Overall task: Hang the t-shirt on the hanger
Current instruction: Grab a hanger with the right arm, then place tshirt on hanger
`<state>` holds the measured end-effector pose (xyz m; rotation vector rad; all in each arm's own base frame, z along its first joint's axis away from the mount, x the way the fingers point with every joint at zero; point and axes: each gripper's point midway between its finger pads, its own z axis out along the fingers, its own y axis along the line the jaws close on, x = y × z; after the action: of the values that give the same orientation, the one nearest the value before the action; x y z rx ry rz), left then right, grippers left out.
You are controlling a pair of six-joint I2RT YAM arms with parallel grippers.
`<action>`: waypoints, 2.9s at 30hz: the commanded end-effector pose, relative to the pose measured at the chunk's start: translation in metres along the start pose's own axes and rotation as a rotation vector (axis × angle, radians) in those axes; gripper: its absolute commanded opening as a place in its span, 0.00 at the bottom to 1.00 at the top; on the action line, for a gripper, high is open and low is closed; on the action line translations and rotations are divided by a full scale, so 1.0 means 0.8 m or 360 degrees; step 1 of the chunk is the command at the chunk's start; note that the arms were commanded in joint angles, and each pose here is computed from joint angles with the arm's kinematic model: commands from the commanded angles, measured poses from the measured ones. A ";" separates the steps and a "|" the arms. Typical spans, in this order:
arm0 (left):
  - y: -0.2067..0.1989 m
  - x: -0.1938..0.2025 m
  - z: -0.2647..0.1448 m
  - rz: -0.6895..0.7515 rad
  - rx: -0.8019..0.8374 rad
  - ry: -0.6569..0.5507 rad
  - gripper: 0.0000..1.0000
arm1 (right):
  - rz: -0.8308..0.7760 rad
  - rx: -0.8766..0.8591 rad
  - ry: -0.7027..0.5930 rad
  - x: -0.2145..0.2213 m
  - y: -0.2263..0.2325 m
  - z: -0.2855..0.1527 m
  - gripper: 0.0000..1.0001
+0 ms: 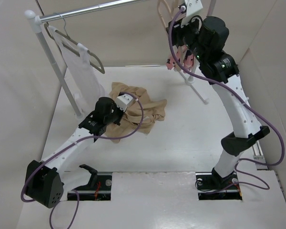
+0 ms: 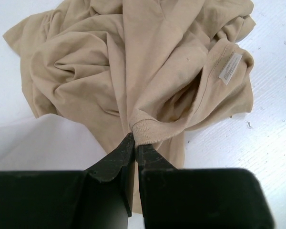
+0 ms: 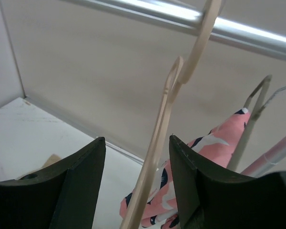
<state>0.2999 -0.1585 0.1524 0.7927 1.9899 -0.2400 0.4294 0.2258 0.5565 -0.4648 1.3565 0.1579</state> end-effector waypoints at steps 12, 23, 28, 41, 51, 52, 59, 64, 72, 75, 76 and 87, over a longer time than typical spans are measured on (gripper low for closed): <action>0.004 -0.012 -0.009 -0.0021 -0.0039 -0.0091 0.00 | 0.0028 0.0049 0.0178 0.064 -0.006 0.024 0.46; 0.004 -0.010 -0.006 -0.0023 -0.0035 -0.0077 0.00 | 0.0047 0.0054 0.0139 0.048 -0.011 0.008 0.00; 0.004 -0.010 -0.006 -0.0023 -0.0035 -0.0077 0.00 | 0.0035 -0.0110 -0.0092 0.001 0.005 -0.006 0.00; 0.005 -0.007 -0.003 -0.0041 -0.0043 -0.0046 0.00 | 0.0002 -0.0406 -0.0217 -0.016 0.054 -0.037 0.00; 0.009 -0.007 0.010 -0.0266 -0.0089 0.0060 0.00 | -0.0014 -0.0851 0.0223 0.123 0.140 -0.158 0.00; 0.011 -0.011 0.008 -0.0305 -0.0107 0.0057 0.00 | 0.0008 -0.0850 0.0275 0.135 0.143 -0.170 0.00; 0.053 -0.055 0.010 -0.0436 -0.0365 0.0055 0.00 | 0.0108 -0.0874 0.0731 0.242 0.138 -0.313 0.00; 0.063 -0.068 0.009 -0.0476 -0.0419 0.0099 0.00 | 0.0219 -0.0953 0.0820 0.246 0.142 -0.370 0.00; 0.049 -0.068 0.026 -0.0459 -0.0340 0.0178 0.00 | 0.0287 -0.0965 0.0766 0.258 0.154 -0.369 0.00; 0.044 -0.074 0.026 -0.0431 -0.0309 0.0162 0.00 | 0.0291 -0.0922 0.0722 0.265 0.158 -0.342 0.00; 0.042 -0.078 0.023 -0.0432 -0.0293 0.0146 0.00 | 0.0286 -0.0899 0.0693 0.262 0.157 -0.334 0.00; 0.029 -0.079 0.014 -0.0388 -0.0189 0.0140 0.00 | 0.0284 -0.0977 0.0619 0.279 0.191 -0.267 0.00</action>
<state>0.3457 -0.1652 0.1677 0.4784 2.2499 -0.1639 0.2172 0.2222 0.2409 -0.9457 1.9035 0.6228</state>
